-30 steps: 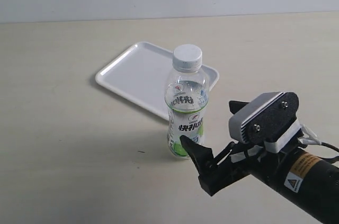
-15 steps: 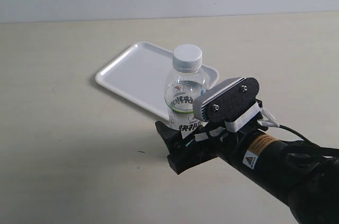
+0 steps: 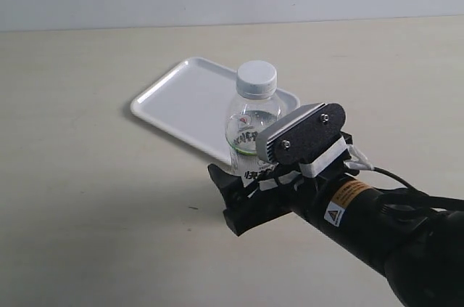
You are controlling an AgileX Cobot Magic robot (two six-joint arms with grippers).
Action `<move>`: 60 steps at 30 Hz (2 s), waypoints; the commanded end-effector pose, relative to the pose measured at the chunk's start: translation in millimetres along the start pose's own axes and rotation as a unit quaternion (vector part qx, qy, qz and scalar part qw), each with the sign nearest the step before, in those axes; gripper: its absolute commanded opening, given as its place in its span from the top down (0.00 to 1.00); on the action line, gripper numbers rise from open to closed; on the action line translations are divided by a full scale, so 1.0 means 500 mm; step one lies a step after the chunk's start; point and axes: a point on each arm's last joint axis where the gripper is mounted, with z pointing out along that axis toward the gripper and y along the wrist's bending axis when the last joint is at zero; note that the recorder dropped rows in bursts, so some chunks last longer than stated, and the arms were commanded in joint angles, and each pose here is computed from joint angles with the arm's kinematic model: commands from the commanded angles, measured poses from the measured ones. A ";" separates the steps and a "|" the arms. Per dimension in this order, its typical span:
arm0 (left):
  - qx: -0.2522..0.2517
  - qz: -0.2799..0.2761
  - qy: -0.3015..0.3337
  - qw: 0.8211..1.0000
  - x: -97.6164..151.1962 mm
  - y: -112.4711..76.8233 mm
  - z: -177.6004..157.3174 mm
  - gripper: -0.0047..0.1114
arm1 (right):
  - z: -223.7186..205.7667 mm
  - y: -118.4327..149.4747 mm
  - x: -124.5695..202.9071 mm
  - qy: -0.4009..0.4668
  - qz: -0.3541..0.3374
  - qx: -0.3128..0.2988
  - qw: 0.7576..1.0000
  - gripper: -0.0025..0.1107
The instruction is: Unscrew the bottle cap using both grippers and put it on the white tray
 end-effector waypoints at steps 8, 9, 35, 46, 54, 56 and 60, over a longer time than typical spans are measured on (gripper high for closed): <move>0.000 -0.004 -0.004 1.000 0.000 0.000 0.000 0.96 | 0.002 0.003 0.013 0.037 -0.043 -0.008 0.998 0.05; 0.000 -0.004 -0.004 1.000 0.000 0.000 0.000 0.96 | 0.002 0.003 0.013 0.037 -0.041 -0.008 0.998 0.05; 0.000 -0.004 -0.004 1.000 0.000 0.000 0.000 0.96 | 0.002 0.002 0.000 0.003 -0.006 -0.003 1.000 0.06; 0.000 -0.004 -0.004 1.000 0.000 0.000 0.000 0.96 | 0.011 0.001 0.008 -0.013 0.003 0.004 1.000 0.40; 0.000 -0.004 -0.004 1.000 0.000 0.000 0.000 0.96 | 0.015 0.000 0.014 -0.017 -0.001 0.006 1.000 0.59; 0.000 -0.004 -0.004 1.000 0.000 0.000 0.000 0.96 | 0.015 0.000 0.014 -0.018 -0.001 0.006 1.000 0.70; -0.001 0.007 -0.007 1.000 -0.001 0.000 0.000 0.96 | 0.015 0.000 0.013 -0.019 -0.001 0.006 1.000 0.96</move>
